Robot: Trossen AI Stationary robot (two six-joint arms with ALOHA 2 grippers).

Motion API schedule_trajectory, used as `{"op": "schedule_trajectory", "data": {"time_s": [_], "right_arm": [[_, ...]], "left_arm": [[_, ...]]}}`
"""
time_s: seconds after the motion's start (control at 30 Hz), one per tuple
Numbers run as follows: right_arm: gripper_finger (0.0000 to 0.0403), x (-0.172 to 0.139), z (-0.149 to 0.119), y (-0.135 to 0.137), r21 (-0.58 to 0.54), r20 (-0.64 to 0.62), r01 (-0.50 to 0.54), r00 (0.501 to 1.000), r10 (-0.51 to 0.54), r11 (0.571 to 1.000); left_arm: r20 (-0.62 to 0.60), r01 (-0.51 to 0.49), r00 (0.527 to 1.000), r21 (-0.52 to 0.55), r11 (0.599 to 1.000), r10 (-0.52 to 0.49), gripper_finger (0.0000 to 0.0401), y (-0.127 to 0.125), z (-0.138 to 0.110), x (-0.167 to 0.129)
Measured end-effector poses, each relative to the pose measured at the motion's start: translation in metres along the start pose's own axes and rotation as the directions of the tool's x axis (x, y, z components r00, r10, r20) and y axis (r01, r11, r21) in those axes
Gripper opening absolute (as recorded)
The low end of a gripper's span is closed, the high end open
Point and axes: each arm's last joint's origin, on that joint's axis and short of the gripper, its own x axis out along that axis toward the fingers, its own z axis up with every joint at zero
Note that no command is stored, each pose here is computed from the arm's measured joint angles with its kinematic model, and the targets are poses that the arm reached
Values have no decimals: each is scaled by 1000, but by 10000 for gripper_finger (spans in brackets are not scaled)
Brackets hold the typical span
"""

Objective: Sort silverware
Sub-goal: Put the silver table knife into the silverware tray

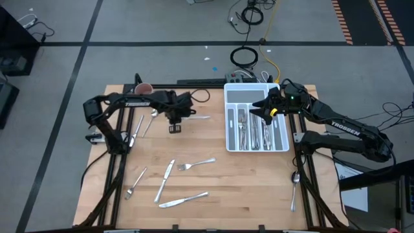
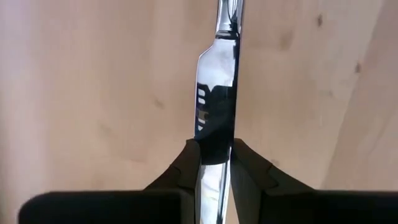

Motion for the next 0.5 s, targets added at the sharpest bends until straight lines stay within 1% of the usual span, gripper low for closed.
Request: {"op": "schedule_trajectory", "data": {"time_s": [0.13,0.27,0.37,0.5], "right_arm": [[235,0,0,-1,-25,10,39,999,-39,999],[235,0,-1,-4,-43,15,104,995,-103,994],[235,0,-2,-4,-43,8,115,993,-115,992],[235,-1,-3,-6,-46,0,152,988,-152,987]], "left_arm": [[77,-77,995,144,987,67,55,-6,19,-22],[197,-157,975,289,944,102,55,-11,42,-51],[285,-238,950,388,890,129,55,-14,57,-70],[431,-379,888,494,783,157,55,-15,75,-92]]}}
